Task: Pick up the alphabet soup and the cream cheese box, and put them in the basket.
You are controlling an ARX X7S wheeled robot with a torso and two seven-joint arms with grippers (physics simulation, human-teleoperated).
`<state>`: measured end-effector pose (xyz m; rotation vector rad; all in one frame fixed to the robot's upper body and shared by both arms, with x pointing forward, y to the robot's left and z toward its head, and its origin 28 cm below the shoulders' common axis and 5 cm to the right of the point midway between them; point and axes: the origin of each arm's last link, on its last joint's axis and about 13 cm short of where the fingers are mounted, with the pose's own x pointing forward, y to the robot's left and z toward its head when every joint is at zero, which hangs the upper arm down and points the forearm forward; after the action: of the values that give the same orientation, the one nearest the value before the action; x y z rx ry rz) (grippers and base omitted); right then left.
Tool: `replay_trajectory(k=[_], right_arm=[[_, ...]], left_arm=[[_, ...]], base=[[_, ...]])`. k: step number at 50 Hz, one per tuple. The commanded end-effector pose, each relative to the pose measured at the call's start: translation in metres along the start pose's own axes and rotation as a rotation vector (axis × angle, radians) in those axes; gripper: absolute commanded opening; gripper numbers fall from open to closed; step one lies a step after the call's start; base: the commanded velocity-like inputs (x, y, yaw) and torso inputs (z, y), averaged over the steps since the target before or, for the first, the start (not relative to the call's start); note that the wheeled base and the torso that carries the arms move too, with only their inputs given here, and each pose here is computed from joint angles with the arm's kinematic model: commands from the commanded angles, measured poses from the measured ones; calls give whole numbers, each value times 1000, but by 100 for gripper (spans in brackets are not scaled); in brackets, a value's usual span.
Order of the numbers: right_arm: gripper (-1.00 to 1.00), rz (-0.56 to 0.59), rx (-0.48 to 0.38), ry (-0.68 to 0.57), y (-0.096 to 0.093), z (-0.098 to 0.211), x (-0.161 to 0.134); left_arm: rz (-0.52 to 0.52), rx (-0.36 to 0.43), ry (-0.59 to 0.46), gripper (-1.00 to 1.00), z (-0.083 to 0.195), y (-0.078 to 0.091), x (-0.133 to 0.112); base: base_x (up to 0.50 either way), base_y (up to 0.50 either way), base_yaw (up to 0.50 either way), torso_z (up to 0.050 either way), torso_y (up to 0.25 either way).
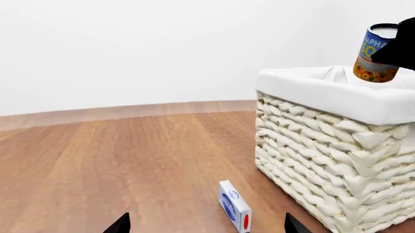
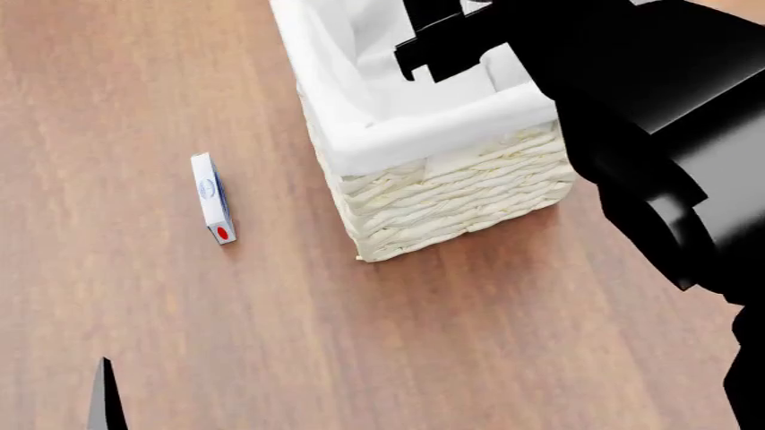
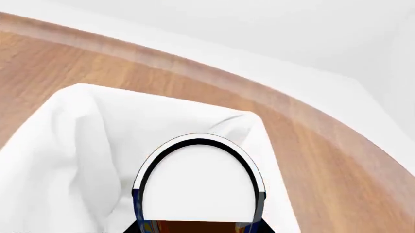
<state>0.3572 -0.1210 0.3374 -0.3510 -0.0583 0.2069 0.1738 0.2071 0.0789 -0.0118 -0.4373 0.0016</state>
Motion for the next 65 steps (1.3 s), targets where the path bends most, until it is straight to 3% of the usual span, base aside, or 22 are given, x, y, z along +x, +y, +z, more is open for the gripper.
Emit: replay_trajectory(k=[1, 18, 34, 61, 62, 65], right_arm=[[-100, -8, -49, -13, -1, 4, 5], [-100, -6, -67, -10, 3, 5, 19], [-100, 36, -93, -37, 14, 10, 16], [-100, 30, -109, -49, 14, 12, 16], [100, 29, -106, -45, 14, 12, 16], [100, 28, -108, -45, 14, 11, 16]], left_arm=[[2, 0, -1, 100, 0, 1, 0], [6, 2, 0, 100, 0, 2, 0], [7, 1, 0, 100, 1, 2, -2], [8, 2, -2, 100, 3, 2, -2], [7, 1, -3, 100, 3, 2, -3], [8, 2, -3, 100, 2, 2, -2]], base=[[0, 0, 0, 0, 0], [0, 0, 0, 0, 1], [0, 0, 0, 0, 1], [0, 0, 0, 0, 1], [0, 0, 0, 0, 10], [0, 0, 0, 0, 0]])
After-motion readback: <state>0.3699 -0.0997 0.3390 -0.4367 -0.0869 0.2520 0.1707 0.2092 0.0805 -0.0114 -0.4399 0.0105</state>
